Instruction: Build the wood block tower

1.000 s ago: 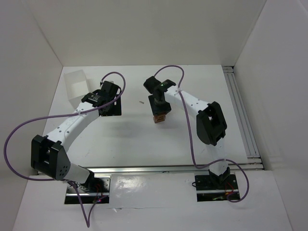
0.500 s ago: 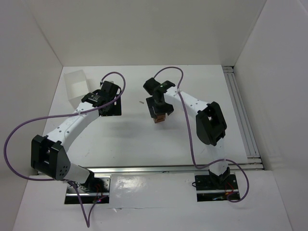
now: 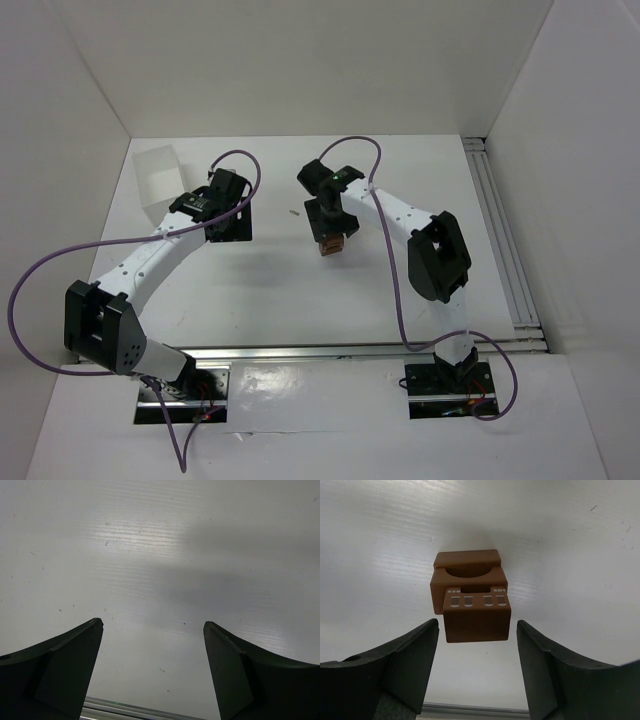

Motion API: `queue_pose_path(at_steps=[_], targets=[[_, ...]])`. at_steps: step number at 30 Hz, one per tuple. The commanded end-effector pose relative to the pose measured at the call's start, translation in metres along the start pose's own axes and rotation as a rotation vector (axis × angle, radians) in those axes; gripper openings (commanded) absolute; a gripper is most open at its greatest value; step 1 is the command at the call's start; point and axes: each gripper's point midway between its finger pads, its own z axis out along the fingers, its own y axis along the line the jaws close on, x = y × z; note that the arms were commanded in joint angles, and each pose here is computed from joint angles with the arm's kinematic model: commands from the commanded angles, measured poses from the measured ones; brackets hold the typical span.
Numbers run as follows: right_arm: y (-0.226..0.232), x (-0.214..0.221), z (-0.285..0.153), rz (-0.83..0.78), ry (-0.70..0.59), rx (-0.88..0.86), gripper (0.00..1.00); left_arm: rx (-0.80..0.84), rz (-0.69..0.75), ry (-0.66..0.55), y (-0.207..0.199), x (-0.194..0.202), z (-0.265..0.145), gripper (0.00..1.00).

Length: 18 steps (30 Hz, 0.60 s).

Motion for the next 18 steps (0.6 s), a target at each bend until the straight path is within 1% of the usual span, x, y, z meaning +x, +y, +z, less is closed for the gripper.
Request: queue_pose_path(at_steps=[1, 2, 3, 6, 18], targets=[[0.0040, -0.0101, -0.0120, -0.005, -0.044, -0.003, 0.70, 0.025, -0.023, -0.049, -0.0012, -0.0128, -0.0147, 0.94], [0.0040, -0.0101, -0.0120, -0.005, -0.044, -0.003, 0.67, 0.025, -0.023, -0.049, -0.0012, -0.0128, -0.0147, 0.94], [0.0042, -0.0087, -0.0085, -0.007, -0.036, 0.001, 0.67, 0.025, -0.023, -0.049, -0.0012, -0.0128, -0.0147, 0.94], [0.0043, -0.0087, -0.0085, -0.007, -0.036, 0.001, 0.61, 0.025, -0.023, -0.049, -0.0012, -0.0128, -0.0147, 0.94], [0.0075, -0.0124, -0.0089, -0.005, -0.041, -0.011, 0.61, 0.025, -0.023, -0.049, -0.0012, -0.0128, -0.0147, 0.94]])
